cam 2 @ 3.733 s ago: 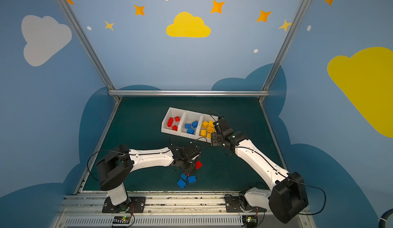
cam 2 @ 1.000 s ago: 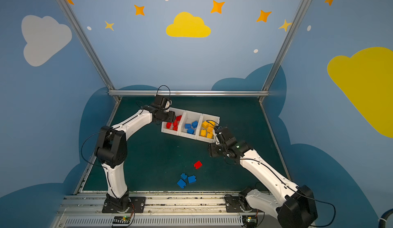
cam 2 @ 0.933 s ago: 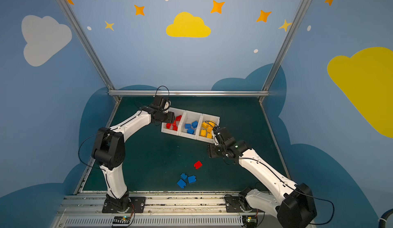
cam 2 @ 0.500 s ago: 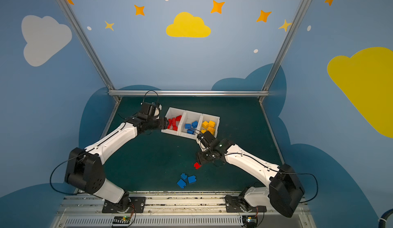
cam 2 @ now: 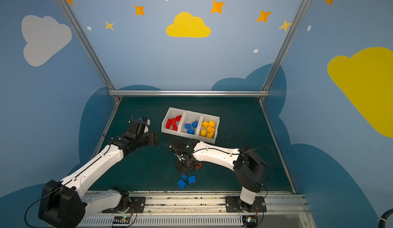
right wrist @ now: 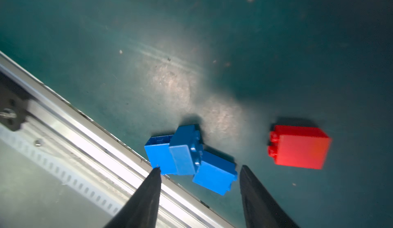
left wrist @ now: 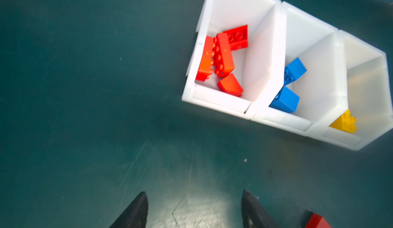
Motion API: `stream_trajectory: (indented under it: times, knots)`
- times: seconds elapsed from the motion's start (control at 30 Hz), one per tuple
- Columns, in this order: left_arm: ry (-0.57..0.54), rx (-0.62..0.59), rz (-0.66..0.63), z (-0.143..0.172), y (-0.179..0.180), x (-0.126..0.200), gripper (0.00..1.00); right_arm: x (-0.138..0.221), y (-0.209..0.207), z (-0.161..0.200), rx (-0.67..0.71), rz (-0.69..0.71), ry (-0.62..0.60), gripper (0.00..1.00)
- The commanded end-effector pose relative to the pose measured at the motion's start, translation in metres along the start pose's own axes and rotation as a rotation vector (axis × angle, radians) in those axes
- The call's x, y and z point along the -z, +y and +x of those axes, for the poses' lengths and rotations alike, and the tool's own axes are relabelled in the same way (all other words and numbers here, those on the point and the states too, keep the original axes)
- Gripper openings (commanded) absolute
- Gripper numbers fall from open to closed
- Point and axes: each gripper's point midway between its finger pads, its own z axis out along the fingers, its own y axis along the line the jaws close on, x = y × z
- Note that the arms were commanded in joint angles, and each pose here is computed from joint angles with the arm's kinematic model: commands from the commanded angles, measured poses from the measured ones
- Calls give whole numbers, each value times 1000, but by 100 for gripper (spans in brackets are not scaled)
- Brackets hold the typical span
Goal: Sort the legos into containers by color
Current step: Pick up the lego from the bottom-center of the table, then place the lego in the container.
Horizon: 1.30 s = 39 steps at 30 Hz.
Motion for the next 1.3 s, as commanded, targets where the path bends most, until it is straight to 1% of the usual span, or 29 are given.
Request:
stream_trajectory:
  times: [0.0,0.1,0.2,0.37,0.57,0.7,0.77,0.9,0.97,1.07,1.17,1.27]
  knots:
    - [-13,38,-26,5,9,7,70,-7,0,18,23,53,93,59]
    - [-17,53,-26,11,12,9,70,-14,6,20,32,48,106,57]
    - [-17,63,-24,16,14,9,70,-20,3,22,23,71,126,54]
    - [-4,70,-27,22,16,6,70,-25,1,20,19,81,128,40]
    - [-10,70,-33,23,18,7,70,-29,2,18,20,72,128,31]
    - [-10,66,-31,24,18,8,69,-31,2,17,18,62,127,22]
    - [-11,69,-30,24,18,8,68,-29,1,16,19,60,124,20]
    - [-10,73,-30,26,19,8,68,-18,-6,11,27,69,105,18]
    - [-12,71,-22,26,18,8,68,-7,-14,3,38,74,89,18]
    - [0,68,-14,29,16,7,68,18,-29,-22,54,74,20,18]
    - [5,75,-4,31,15,8,68,44,-49,-56,59,75,-61,17]
    - [6,86,17,32,12,10,68,65,-77,-92,56,112,-122,17]
